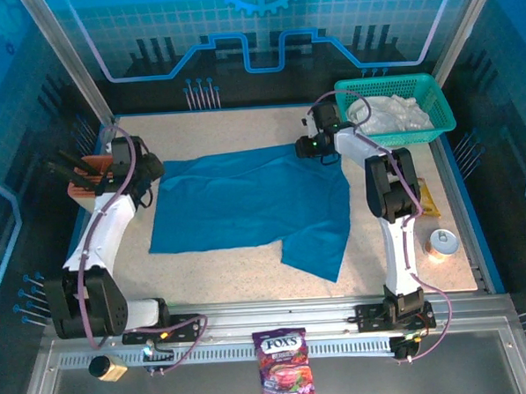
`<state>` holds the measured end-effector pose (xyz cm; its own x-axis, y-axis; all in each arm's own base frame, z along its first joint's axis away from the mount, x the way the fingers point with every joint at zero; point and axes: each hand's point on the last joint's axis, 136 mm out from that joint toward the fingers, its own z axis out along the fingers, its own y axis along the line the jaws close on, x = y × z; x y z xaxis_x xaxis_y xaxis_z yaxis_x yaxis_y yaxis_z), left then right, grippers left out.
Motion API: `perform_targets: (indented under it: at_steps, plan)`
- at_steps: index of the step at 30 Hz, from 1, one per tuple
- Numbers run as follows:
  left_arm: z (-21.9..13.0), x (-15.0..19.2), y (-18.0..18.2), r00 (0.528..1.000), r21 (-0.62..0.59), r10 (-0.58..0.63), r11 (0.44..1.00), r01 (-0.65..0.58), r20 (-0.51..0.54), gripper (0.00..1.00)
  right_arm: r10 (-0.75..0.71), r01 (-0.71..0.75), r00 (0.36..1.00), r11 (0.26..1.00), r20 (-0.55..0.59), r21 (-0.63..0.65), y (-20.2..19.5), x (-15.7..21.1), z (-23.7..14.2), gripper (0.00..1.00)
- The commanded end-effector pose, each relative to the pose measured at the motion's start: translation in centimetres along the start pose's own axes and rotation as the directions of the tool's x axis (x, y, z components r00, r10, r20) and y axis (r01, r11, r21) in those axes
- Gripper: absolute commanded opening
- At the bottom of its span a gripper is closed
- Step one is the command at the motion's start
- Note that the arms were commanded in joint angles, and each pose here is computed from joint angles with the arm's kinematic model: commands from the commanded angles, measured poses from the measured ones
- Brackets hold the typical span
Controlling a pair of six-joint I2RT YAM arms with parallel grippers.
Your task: Fold and stack the t-shirts
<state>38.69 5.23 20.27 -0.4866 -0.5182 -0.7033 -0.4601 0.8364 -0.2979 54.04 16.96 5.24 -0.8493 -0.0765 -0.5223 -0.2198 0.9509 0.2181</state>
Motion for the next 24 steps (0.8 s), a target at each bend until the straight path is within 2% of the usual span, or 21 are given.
perform_targets:
  at_steps: [1,7,12,17,24]
  plan:
    - [-1.1,0.8,0.5,0.999,-0.002,0.017,1.0,-0.017,-0.029,0.34,0.006,-0.009,0.999,0.999,-0.044,-0.054,0.6,0.7,1.0,0.43]
    - [-1.5,0.5,0.2,1.0,0.006,0.014,1.0,-0.014,-0.023,0.34,0.021,-0.024,0.999,0.997,-0.04,-0.067,0.7,0.2,1.3,0.36]
    - [-1.6,0.4,-0.1,1.0,0.025,0.006,1.0,-0.005,-0.023,0.34,0.025,-0.027,0.999,0.997,-0.027,-0.077,1.0,-0.3,0.7,0.21]
    - [-1.8,0.3,-0.3,1.0,0.035,0.001,0.999,0.0,-0.018,0.34,0.034,-0.033,0.999,0.996,0.0,-0.087,1.5,-0.7,-0.7,0.0]
    - [-2.1,0.5,-0.3,1.0,0.045,-0.002,0.999,0.003,-0.017,0.34,0.059,-0.056,0.998,0.994,0.036,-0.093,3.1,-0.1,-3.0,0.0]
